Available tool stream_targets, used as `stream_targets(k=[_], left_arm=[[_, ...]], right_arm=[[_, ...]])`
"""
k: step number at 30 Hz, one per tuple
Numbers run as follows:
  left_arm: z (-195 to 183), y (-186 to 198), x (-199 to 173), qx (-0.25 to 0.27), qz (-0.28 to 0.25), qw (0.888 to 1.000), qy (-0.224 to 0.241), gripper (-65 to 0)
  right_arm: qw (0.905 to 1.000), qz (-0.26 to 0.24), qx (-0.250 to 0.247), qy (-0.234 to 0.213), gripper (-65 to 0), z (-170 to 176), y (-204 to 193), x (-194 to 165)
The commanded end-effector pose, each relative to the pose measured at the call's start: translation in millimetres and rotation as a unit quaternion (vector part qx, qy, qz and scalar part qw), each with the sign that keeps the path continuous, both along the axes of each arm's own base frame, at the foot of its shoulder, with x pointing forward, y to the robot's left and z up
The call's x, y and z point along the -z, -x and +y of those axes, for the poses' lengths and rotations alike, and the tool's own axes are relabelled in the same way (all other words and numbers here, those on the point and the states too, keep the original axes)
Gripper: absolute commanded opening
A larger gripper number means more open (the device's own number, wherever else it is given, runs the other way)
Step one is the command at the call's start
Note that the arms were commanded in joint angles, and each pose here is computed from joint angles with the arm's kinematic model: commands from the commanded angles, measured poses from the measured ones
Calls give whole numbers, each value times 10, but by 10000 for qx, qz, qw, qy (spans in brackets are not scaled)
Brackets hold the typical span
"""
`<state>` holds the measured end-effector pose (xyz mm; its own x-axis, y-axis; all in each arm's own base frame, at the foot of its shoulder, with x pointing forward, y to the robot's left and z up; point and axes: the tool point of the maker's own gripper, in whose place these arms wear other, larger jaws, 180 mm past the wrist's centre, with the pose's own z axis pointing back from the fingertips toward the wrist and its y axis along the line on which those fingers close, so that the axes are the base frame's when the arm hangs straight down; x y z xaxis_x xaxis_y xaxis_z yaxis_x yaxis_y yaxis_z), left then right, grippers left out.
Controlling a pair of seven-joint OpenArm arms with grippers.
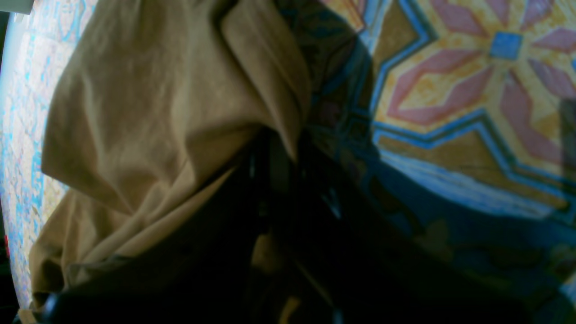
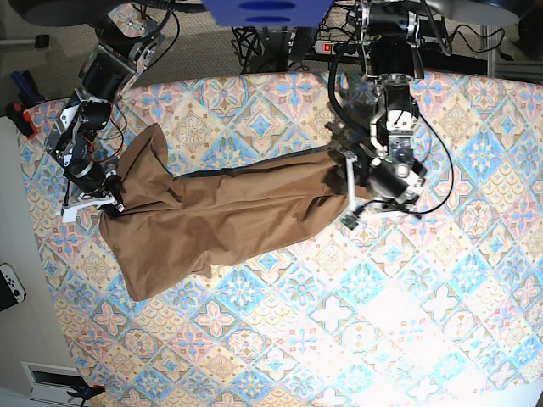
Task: Layout the t-shirt on the table in an organized manner, then fold the t-shirt properly
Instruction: 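Swing the left gripper with the fabric toward the shirt's edge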
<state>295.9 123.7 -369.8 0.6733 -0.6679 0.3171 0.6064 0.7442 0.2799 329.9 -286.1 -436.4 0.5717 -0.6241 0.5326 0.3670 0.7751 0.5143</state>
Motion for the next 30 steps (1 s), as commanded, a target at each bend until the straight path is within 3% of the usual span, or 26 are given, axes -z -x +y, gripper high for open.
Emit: stream_targets(k=[1,4,6,8,12,13,21,26,30], left_arm=[[-69,-98,-105,81,-206,9997,59,-254],[-95,-97,-105,127,-205,9997,57,-257],[-99,-97,-105,135,-205,9997,56,-298],[-97,-97,-105,133,-205,9997,49,-388],[-77,-97,-101,100,-198,9997,43,-629],[-77,-97,-101,100,-198,9997,43,-650],[6,-121,-171,72,-315,9995,-51,-650],[338,-289,-831,-524,-1370,9891,-78,-650],[544,-463,-1198,-870,-1764,9802,-213,-650]], right_arm=[[9992,369,-22,136,-650,-48,97,90],[9992,369,-22,136,-650,-48,97,90],[9992,369,-22,136,-650,-48,97,90],[9992,369,-22,136,-650,-48,97,90],[9992,369,-22,136,-650,-48,97,90],[9992,369,-22,136,-650,-48,97,90],[9992,374,-18,132,-650,-50,100,91],[9992,380,-22,129,-650,-48,102,92],[9992,374,-18,132,-650,-50,100,91]])
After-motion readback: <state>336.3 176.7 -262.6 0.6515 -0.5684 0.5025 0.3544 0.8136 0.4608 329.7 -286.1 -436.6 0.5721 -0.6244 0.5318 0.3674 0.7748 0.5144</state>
